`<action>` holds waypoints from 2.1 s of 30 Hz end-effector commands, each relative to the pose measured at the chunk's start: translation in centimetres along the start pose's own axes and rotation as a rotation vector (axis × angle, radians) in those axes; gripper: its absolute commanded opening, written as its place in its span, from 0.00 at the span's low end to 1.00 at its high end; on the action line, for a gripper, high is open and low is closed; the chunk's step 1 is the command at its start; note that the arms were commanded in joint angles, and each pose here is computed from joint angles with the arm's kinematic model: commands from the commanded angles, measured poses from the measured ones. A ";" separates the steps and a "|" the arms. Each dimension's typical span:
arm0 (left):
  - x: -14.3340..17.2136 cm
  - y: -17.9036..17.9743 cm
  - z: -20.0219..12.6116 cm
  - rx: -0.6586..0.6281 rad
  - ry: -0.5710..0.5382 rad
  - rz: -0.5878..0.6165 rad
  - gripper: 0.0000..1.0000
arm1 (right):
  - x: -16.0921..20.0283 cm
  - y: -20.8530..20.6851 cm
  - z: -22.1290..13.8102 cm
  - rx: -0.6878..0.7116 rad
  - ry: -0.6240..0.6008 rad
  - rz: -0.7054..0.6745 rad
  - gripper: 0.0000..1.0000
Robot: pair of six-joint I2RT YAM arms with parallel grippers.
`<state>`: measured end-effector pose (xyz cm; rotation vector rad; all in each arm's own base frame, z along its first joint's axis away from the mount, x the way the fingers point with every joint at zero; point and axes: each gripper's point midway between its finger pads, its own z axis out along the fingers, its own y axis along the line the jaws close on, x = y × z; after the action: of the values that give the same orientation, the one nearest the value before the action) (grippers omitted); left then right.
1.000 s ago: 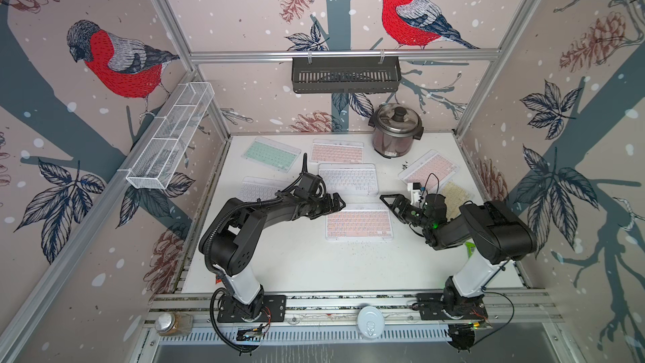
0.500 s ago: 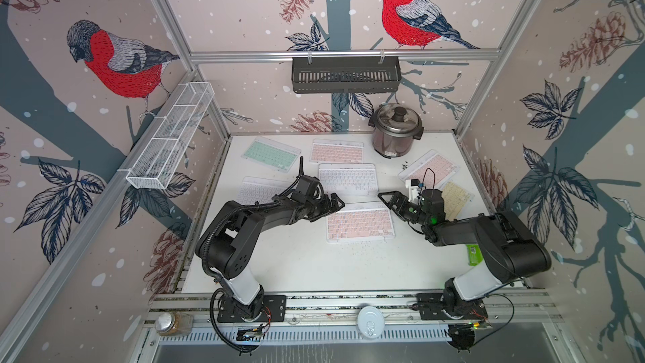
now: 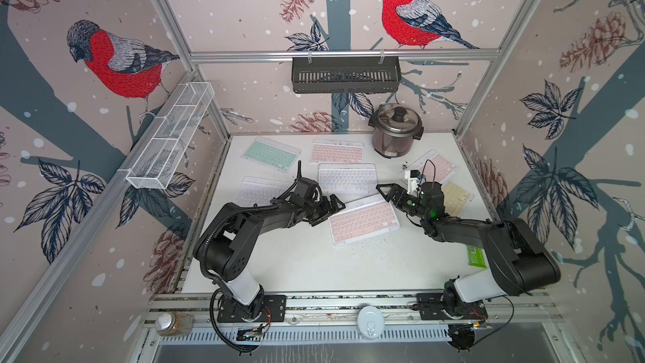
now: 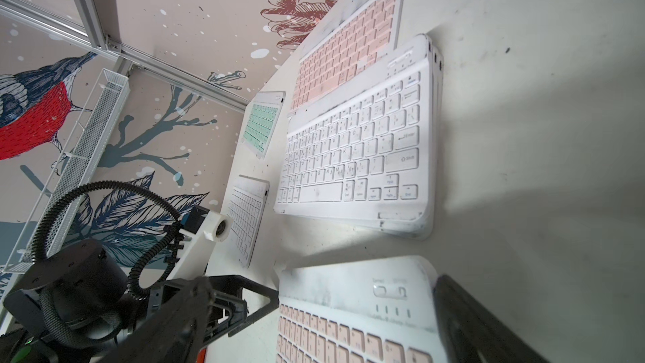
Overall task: Stack the numeric keypads
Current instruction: Pick up the numeric keypad from the center of the board.
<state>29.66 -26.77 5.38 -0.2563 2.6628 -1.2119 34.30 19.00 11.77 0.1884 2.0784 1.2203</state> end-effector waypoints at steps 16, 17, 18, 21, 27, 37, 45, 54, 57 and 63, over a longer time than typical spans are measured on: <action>0.3 -2.6 -0.4 0.118 0.041 -0.043 0.98 | 1.2 5.1 -0.1 -0.133 0.106 0.000 1.00; 0.2 -2.5 -0.4 0.115 0.039 -0.045 0.98 | 1.2 5.2 -0.1 -0.136 0.104 -0.002 1.00; 0.3 -2.5 -0.4 0.115 0.040 -0.044 0.98 | 1.2 5.3 -0.1 -0.139 0.104 0.000 1.00; 0.1 -2.5 -0.4 0.119 0.036 -0.047 0.99 | 1.2 5.7 0.0 -0.144 0.097 0.005 1.00; -0.3 -3.0 -0.5 0.131 0.023 -0.044 0.98 | 1.3 6.6 0.2 -0.161 0.080 0.037 1.00; -1.3 -3.8 -0.8 0.136 -0.014 -0.035 0.98 | -0.1 7.6 0.4 -0.178 0.020 0.126 1.00; -1.5 -4.0 -0.8 0.134 -0.019 -0.028 0.98 | -0.8 7.6 0.8 -0.175 -0.006 0.182 1.00; -1.5 -3.9 -0.7 0.132 -0.020 -0.029 0.98 | -0.9 8.0 1.2 -0.192 -0.026 0.239 1.00; -1.6 -3.9 -0.8 0.133 -0.024 -0.028 0.99 | -1.0 8.0 1.1 -0.195 -0.047 0.274 1.00; -1.4 -3.7 -0.7 0.134 -0.023 -0.030 0.98 | -0.6 8.7 1.8 -0.220 -0.044 0.289 1.00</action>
<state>30.14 -26.07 5.49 -0.4330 2.6869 -1.1907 35.76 22.38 19.64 0.4198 1.8082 1.4454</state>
